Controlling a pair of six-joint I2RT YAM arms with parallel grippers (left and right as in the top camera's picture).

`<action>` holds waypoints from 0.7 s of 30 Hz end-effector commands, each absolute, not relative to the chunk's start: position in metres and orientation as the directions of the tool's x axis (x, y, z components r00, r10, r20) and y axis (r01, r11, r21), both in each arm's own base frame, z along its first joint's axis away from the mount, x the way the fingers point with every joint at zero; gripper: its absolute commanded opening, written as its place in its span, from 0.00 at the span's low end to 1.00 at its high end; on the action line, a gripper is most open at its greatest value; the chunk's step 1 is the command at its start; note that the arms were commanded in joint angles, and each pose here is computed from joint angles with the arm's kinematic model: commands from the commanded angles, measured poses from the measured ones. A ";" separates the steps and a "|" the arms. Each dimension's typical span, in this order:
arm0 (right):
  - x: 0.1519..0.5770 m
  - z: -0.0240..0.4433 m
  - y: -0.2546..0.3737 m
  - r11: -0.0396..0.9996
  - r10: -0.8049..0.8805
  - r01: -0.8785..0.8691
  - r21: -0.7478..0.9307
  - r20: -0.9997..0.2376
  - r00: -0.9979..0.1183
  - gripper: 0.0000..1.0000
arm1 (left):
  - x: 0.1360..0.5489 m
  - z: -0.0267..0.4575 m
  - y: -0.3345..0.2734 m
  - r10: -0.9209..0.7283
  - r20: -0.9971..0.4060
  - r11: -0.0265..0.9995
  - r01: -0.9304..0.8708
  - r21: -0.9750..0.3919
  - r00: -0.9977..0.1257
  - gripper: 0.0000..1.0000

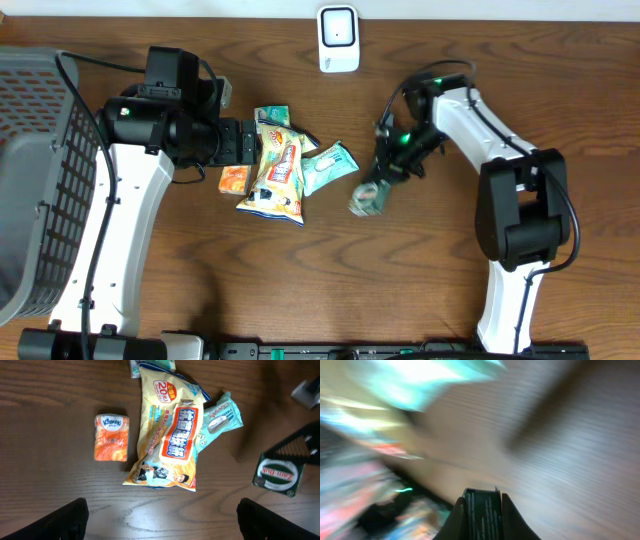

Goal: Scan the item barcode
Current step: 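Grasp the Zam-Buk tin with the right gripper and lift it, then carry the tin up to the white scanner with the right gripper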

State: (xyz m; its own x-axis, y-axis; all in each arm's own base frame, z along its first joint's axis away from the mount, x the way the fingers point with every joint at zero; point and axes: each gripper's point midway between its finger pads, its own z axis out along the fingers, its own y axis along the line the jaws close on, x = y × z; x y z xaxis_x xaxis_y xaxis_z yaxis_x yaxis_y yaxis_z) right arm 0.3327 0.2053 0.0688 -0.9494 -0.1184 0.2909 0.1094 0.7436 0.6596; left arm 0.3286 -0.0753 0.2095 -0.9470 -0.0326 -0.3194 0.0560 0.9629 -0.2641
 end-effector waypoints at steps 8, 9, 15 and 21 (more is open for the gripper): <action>0.406 0.168 0.230 0.170 0.024 0.710 0.684 0.717 -0.696 0.01 | 0.328 0.205 -0.075 -0.020 -0.311 0.962 0.067 -0.266 -0.950 0.94; 0.408 0.168 0.227 0.163 0.035 0.738 0.654 0.744 -0.667 0.01 | 0.328 0.205 -0.075 -0.020 -0.311 0.962 0.067 -0.266 -0.950 0.94; 0.428 0.180 0.198 0.076 0.036 0.751 0.656 0.751 -0.660 0.01 | 0.328 0.205 -0.075 -0.020 -0.311 0.962 0.067 -0.266 -0.950 0.94; 0.435 0.180 0.182 0.051 0.060 0.739 0.672 0.737 -0.674 0.01 | 0.328 0.205 -0.075 -0.020 -0.311 0.962 0.067 -0.266 -0.950 0.94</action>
